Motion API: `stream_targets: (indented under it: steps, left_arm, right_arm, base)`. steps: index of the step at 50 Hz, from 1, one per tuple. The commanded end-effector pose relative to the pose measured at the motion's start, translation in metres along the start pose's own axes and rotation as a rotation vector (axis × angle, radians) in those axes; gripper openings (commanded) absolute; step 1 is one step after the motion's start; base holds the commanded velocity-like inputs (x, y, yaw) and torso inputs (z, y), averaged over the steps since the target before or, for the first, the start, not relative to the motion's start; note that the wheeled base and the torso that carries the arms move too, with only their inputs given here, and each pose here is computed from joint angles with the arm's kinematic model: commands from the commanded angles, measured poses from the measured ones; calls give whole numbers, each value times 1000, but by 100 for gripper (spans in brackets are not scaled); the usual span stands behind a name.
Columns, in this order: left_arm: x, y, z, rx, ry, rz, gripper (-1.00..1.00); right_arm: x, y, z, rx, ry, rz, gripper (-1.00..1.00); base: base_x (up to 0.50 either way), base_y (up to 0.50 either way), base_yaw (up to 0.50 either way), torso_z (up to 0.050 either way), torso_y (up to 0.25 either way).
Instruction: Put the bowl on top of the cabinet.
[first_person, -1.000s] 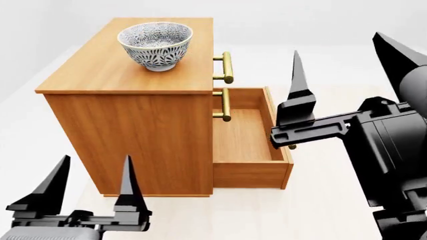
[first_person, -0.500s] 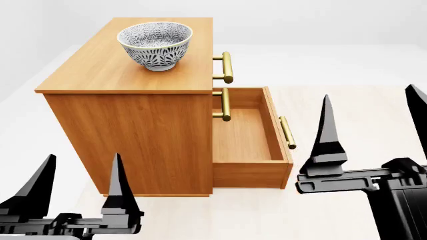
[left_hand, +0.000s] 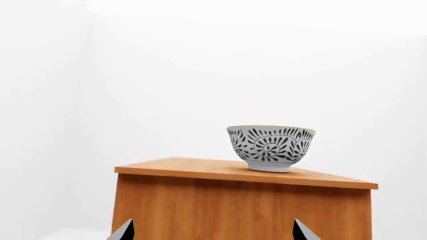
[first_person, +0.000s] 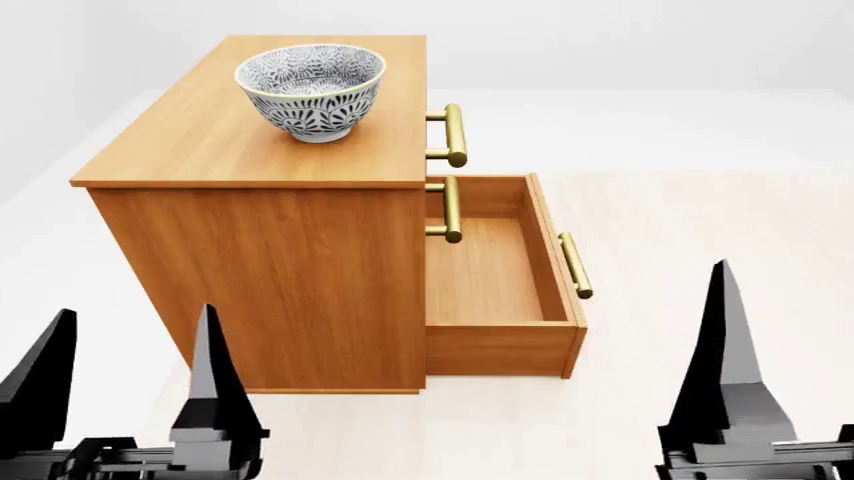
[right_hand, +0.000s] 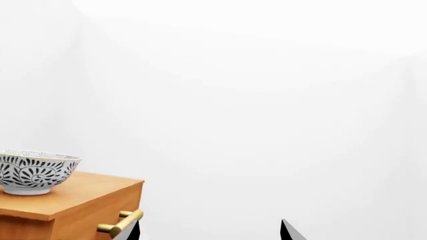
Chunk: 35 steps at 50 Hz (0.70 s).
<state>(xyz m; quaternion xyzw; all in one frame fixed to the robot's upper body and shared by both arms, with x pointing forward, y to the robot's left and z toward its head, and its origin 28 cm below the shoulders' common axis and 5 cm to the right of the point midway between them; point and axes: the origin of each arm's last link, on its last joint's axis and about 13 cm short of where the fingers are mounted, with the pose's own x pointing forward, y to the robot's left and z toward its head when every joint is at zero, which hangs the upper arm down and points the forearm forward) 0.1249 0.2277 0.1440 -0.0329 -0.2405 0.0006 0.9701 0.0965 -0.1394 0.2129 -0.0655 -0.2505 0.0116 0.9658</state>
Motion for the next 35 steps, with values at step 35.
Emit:
stream_targets:
  steps: [35]
  left_arm:
    - [-25, 0, 35, 86, -178, 39, 100]
  right_arm:
    - [25, 70, -84, -205, -482, 1079, 100]
  base:
    - [0, 0, 0, 0, 0]
